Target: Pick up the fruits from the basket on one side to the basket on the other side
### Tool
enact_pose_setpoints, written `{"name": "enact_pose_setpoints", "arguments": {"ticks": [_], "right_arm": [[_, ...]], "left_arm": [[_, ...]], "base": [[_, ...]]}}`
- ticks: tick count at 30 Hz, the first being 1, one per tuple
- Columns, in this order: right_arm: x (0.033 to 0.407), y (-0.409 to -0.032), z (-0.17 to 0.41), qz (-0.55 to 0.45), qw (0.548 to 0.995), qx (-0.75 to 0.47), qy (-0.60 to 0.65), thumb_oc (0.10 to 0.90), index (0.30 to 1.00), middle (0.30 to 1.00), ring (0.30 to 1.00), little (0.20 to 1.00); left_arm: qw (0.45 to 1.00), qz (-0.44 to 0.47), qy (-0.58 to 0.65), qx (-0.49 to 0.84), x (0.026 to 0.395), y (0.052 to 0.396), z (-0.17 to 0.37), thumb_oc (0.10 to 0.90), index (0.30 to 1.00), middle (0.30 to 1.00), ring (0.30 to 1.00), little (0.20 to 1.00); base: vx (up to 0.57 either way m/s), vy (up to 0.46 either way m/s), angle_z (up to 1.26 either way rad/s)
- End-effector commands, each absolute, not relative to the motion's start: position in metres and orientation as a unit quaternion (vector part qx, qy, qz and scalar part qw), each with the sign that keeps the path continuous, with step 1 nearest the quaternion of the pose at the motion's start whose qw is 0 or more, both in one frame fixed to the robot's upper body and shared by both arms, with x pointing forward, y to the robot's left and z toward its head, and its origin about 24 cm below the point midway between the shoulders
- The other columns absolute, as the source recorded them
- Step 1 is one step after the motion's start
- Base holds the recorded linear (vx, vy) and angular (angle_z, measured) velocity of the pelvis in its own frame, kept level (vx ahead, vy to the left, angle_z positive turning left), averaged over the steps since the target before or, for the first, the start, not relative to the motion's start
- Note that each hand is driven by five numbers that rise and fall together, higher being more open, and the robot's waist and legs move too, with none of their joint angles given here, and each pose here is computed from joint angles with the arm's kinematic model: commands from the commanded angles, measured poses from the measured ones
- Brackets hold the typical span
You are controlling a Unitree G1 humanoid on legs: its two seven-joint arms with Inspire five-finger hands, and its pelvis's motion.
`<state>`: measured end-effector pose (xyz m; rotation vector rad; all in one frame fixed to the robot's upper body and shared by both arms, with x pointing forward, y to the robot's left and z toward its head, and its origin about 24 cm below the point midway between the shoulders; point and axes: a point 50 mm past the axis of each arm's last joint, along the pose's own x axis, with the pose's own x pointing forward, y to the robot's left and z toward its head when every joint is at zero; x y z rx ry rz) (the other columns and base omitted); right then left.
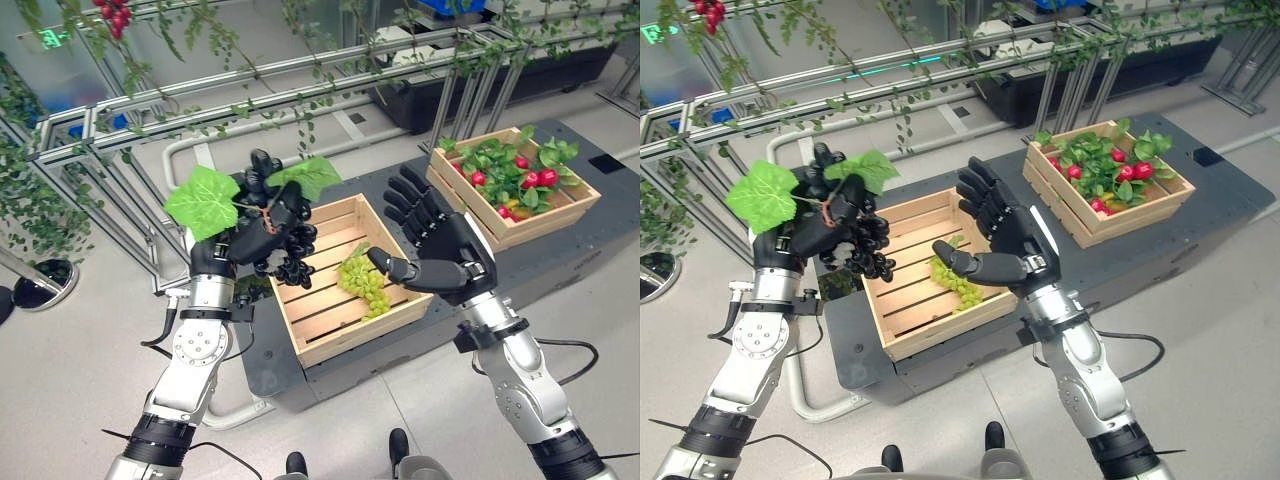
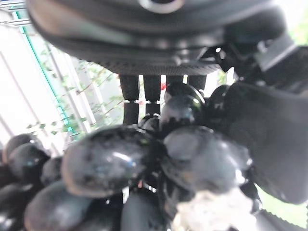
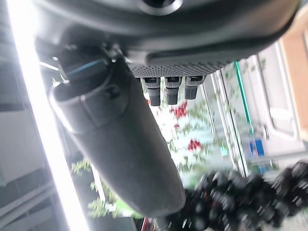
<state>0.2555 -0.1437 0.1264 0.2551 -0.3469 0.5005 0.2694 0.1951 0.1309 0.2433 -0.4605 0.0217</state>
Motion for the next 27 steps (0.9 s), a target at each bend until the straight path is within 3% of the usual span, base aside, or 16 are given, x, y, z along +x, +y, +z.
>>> {"name": "enact_pose_setpoints", "arguments": {"ticks": [1, 27], "right_arm": [[0.253, -0.129, 0.158, 0.288, 0.909, 0.171, -0.248, 0.8, 0.9, 0.9, 0.9, 0.9], [0.256, -0.101, 0.126, 0.3, 0.924, 0.169, -0.167, 0.8, 0.9, 0.9, 0.9, 0.9]], "left_arm": [[0.919, -0.035, -0.378, 0.111, 0.274, 0.18, 0.199, 0.4, 0.3, 0.3, 0.3, 0.3], [0.924, -0.121, -0.362, -0.016, 0.265, 0.152, 0.196, 0.4, 0.3, 0.3, 0.3, 0.3]], "base": [[0.0, 0.0, 0.0], [0.0, -0.001, 0.02]]}}
